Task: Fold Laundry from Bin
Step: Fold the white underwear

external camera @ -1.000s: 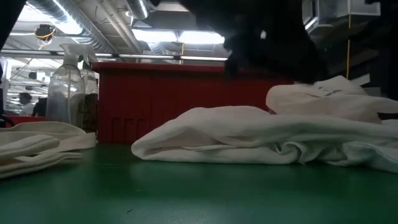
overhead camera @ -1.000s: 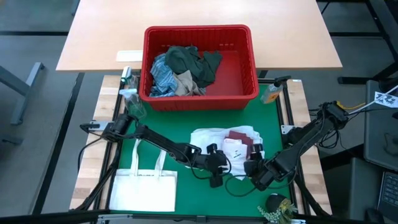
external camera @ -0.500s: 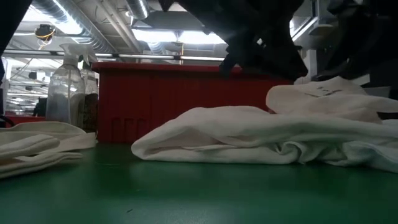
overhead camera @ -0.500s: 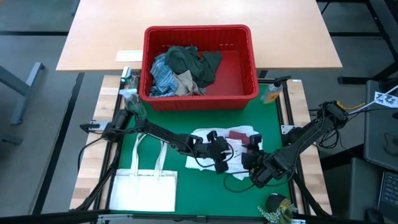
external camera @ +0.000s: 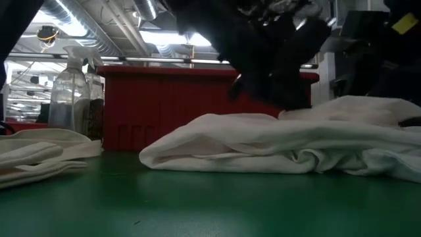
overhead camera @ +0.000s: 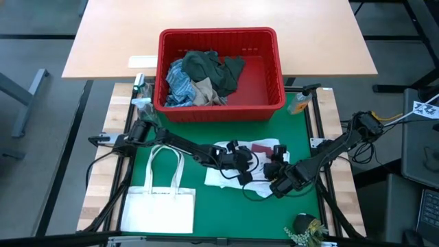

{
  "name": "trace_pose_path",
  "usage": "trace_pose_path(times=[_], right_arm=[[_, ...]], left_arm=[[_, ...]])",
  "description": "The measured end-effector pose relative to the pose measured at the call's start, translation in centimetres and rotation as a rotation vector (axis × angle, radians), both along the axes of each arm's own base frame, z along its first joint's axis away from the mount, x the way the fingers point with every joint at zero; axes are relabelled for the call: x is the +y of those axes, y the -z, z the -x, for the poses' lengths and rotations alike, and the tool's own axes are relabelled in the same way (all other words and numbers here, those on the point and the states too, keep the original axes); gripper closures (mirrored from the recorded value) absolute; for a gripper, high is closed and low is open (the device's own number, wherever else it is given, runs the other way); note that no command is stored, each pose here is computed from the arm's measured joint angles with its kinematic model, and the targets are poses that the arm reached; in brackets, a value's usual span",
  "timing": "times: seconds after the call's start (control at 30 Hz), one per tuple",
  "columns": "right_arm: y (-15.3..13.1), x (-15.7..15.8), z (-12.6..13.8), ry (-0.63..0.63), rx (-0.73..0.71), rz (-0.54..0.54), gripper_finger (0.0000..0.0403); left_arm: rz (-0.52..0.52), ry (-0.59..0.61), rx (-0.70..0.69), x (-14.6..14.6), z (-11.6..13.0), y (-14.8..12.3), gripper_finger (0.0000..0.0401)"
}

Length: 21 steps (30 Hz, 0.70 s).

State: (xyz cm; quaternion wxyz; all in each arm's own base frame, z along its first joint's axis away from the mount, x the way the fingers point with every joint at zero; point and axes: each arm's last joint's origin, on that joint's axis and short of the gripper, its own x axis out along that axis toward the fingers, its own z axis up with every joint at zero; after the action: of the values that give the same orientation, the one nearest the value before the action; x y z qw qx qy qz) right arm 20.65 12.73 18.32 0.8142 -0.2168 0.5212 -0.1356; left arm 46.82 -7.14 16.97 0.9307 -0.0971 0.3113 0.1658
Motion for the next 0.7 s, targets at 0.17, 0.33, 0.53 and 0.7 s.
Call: trace_pose_path(times=[0.17, 0.33, 0.53, 0.7], right_arm=[[0.0, 0.1, 0.0, -0.003, 0.001, 0.000, 0.0233], [-0.9, 0.2, 0.0, -0.007, 0.042, 0.003, 0.0233], [-3.8, 1.5, -1.0, -0.026, 0.039, -0.140, 0.0233], [-5.4, 3.8, -1.1, -0.109, -0.036, -0.230, 0.0233]], left_arm=[[-0.009, -0.003, 0.019, 0.1, -0.1, 0.6, 0.0321], [-0.019, 0.025, 0.005, 0.1, 0.2, -0.7, 0.0321], [0.020, 0.065, -0.068, -0.6, 0.8, -3.6, 0.0321], [0.040, 0.127, -0.073, -2.8, 1.1, -3.7, 0.0321]])
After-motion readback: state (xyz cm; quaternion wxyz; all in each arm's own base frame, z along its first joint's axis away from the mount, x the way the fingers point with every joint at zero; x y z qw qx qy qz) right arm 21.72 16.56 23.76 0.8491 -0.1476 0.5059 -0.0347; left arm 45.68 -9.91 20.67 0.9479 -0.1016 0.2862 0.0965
